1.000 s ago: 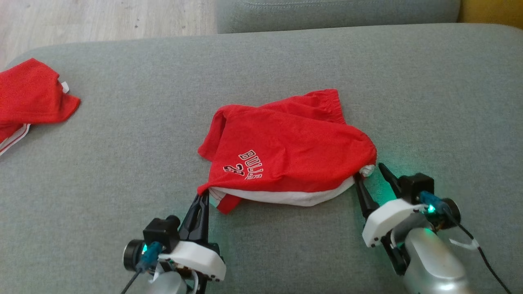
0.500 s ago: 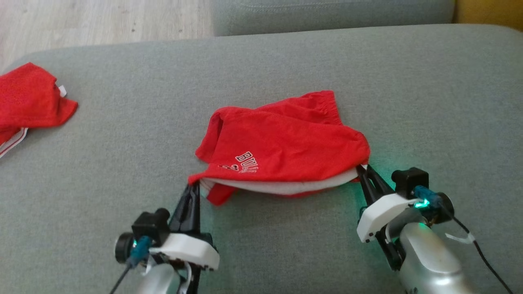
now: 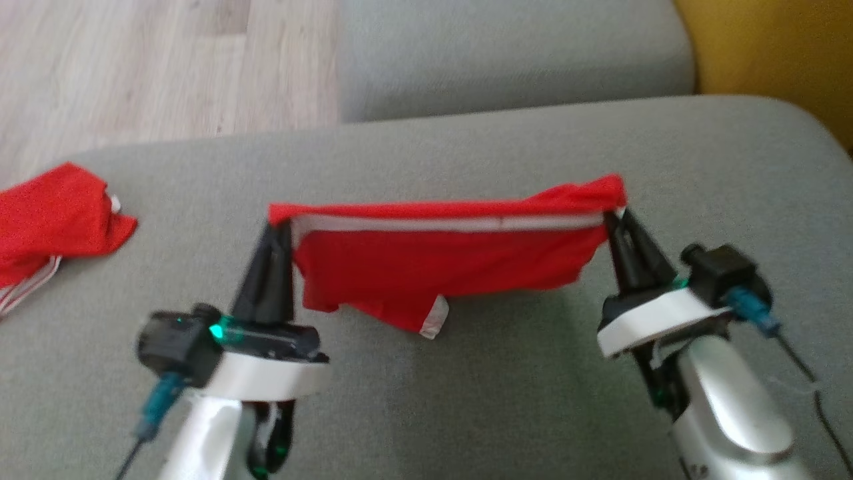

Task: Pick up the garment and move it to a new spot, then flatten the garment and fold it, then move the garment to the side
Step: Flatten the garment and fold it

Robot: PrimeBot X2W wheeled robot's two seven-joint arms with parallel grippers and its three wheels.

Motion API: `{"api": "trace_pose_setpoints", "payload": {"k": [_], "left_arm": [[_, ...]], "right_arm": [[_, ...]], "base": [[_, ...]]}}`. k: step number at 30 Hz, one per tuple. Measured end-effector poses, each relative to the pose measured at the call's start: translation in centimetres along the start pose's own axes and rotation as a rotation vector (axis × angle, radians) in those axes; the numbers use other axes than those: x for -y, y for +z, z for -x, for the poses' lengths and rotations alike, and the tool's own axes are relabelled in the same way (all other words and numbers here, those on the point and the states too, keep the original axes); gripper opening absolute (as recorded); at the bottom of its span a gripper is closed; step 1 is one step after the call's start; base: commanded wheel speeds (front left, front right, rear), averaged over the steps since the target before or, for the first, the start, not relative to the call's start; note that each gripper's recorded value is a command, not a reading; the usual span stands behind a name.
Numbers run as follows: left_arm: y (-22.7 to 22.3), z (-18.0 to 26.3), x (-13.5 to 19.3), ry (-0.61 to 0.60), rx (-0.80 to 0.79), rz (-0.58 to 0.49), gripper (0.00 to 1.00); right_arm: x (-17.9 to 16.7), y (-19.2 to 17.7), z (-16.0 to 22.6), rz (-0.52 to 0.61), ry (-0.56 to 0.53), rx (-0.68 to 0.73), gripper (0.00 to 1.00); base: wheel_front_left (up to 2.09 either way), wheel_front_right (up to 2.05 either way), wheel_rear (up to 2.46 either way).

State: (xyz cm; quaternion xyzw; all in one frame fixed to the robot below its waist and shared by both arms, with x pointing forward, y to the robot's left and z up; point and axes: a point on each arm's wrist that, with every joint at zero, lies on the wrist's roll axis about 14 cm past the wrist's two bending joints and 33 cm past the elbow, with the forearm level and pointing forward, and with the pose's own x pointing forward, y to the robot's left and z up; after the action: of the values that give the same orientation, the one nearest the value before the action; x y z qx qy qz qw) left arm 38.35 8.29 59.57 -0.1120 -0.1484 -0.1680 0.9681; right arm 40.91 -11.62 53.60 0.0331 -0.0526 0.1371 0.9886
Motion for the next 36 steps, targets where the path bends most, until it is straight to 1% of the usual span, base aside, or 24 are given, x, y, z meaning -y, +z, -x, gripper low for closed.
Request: {"api": "trace_pose_setpoints", "payload": {"k": [2, 3, 6, 9, 11, 14, 16, 19, 22, 24, 28, 32, 34, 36], "left_arm": [[2.9, -0.2, 0.4, -0.027, 0.079, -0.025, 0.0], [2.9, -0.2, 0.4, -0.027, 0.079, -0.025, 0.0], [7.2, -0.4, 1.2, -0.073, 0.177, -0.072, 0.0], [10.7, -0.7, 2.2, -0.12, 0.236, -0.112, 0.0], [12.4, -1.2, 2.9, -0.159, 0.254, -0.139, 0.0], [13.3, -2.2, 3.0, -0.192, 0.238, -0.19, 0.0], [13.0, -3.0, 2.7, -0.195, 0.213, -0.198, 0.0], [11.1, -4.4, 1.8, -0.196, 0.142, -0.195, 0.0], [9.5, -6.6, 0.7, -0.193, 0.09, -0.194, 0.0], [9.0, -8.8, -0.3, -0.186, 0.076, -0.204, 0.0], [10.0, -14.3, -2.3, -0.169, 0.116, -0.227, 0.0], [12.3, -19.1, -3.9, -0.151, 0.219, -0.236, 0.0], [11.9, -20.7, -4.5, -0.15, 0.235, -0.253, 0.0], [9.9, -21.7, -5.1, -0.152, 0.209, -0.262, 0.0]], "right_arm": [[0.1, 3.8, 0.2, 0.019, 0.003, 0.105, 0.0], [0.1, 3.8, 0.2, 0.019, 0.003, 0.105, 0.0], [0.4, 9.7, 1.2, 0.054, -0.003, 0.251, 0.0], [0.2, 13.6, 2.9, 0.074, -0.009, 0.336, 0.0], [0.1, 14.7, 3.7, 0.095, -0.014, 0.338, 0.0], [-0.1, 15.2, 4.0, 0.112, -0.012, 0.31, 0.0], [-0.2, 15.0, 3.7, 0.124, -0.007, 0.28, 0.0], [-0.1, 13.8, 2.6, 0.107, 0.002, 0.222, 0.0], [0.1, 12.3, 0.2, 0.088, 0.016, 0.162, 0.0], [0.4, 12.1, -2.4, 0.077, 0.026, 0.146, 0.0], [1.1, 14.0, -8.6, 0.095, 0.041, 0.189, 0.0], [1.6, 16.6, -14.0, 0.126, 0.051, 0.271, 0.0], [2.3, 16.3, -16.1, 0.156, 0.041, 0.278, 0.0], [3.5, 14.5, -17.6, 0.15, 0.015, 0.257, 0.0]], "base": [[0.0, 0.0, 0.0], [0.0, 0.0, 0.0], [0.0, 0.0, 0.0], [0.0, 0.0, 0.0], [0.0, 0.0, 0.0], [0.0, 0.0, 0.0], [0.0, 0.0, 0.0], [0.0, 0.0, 0.0], [0.0, 0.0, 0.0], [0.0, 0.0, 0.0], [0.0, 0.0, 0.0], [0.0, 0.0, 0.0], [0.0, 0.0, 0.0], [0.0, 0.0, 0.0]]}}
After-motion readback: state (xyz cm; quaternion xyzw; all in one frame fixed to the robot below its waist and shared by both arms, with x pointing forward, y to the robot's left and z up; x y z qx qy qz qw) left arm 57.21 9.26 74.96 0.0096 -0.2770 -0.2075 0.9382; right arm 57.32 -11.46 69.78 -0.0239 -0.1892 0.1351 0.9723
